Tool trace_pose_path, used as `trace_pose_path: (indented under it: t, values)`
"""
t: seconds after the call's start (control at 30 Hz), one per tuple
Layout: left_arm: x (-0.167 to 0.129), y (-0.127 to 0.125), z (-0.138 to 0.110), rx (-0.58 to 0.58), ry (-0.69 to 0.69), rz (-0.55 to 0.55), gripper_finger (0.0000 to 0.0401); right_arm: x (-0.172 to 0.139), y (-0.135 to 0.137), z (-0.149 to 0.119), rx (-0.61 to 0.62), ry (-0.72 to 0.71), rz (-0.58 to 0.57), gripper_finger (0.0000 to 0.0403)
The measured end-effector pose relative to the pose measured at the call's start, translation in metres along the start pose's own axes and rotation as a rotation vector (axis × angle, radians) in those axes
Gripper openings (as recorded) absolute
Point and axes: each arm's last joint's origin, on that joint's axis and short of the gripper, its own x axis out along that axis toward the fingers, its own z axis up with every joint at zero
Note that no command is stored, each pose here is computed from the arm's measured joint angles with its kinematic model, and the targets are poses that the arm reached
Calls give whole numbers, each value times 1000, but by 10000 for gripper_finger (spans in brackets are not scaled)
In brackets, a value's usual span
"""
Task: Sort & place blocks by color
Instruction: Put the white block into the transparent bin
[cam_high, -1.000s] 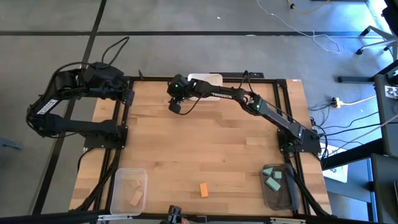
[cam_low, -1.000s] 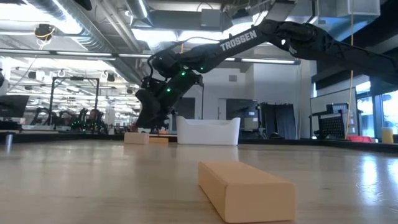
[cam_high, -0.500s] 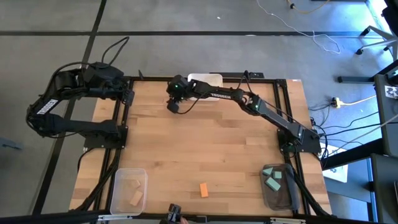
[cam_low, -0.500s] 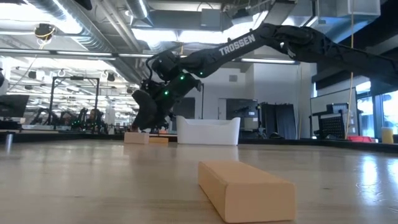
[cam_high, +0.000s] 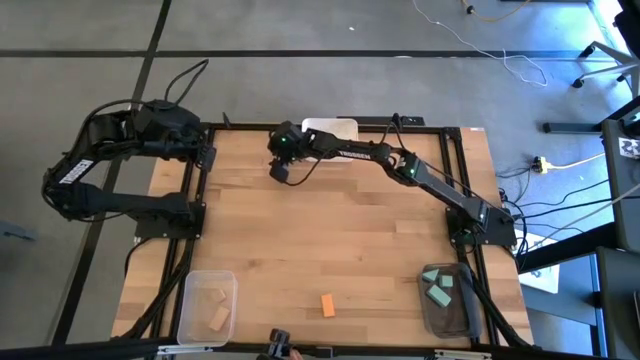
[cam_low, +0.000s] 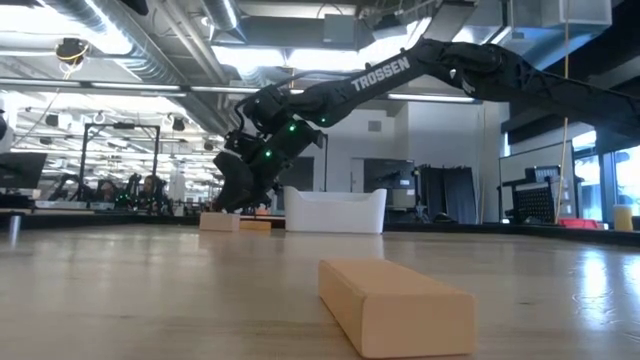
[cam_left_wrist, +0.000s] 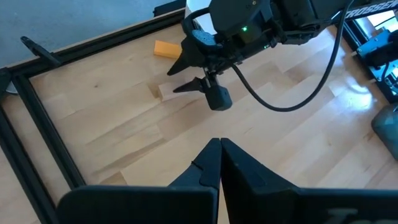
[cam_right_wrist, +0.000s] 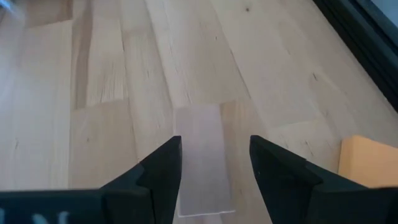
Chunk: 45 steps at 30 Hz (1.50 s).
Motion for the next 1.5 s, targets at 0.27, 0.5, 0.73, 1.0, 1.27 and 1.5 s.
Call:
trace_pose_path:
  t: [0.27, 0.5, 0.73, 1.0, 1.27, 1.5]
  values:
    - [0, 0, 0, 0, 0, 0, 0, 3, 2, -2, -70, -1, -26, 176]
    - [0, 0, 0, 0, 0, 0, 0, 4, 4, -2, -72, 3, -18, 166]
    - [0, 0, 0, 0, 0, 0, 0, 4, 15, -5, -46, 34, 101, 130]
    - [0, 0, 0, 0, 0, 0, 0, 13, 33, -17, 20, 90, 243, 109]
    - [0, 0, 0, 0, 0, 0, 0, 16, 77, -21, -3, 116, 463, 106]
    - [0, 0, 0, 0, 0, -1, 0, 13, 110, -20, -105, 109, 510, 106]
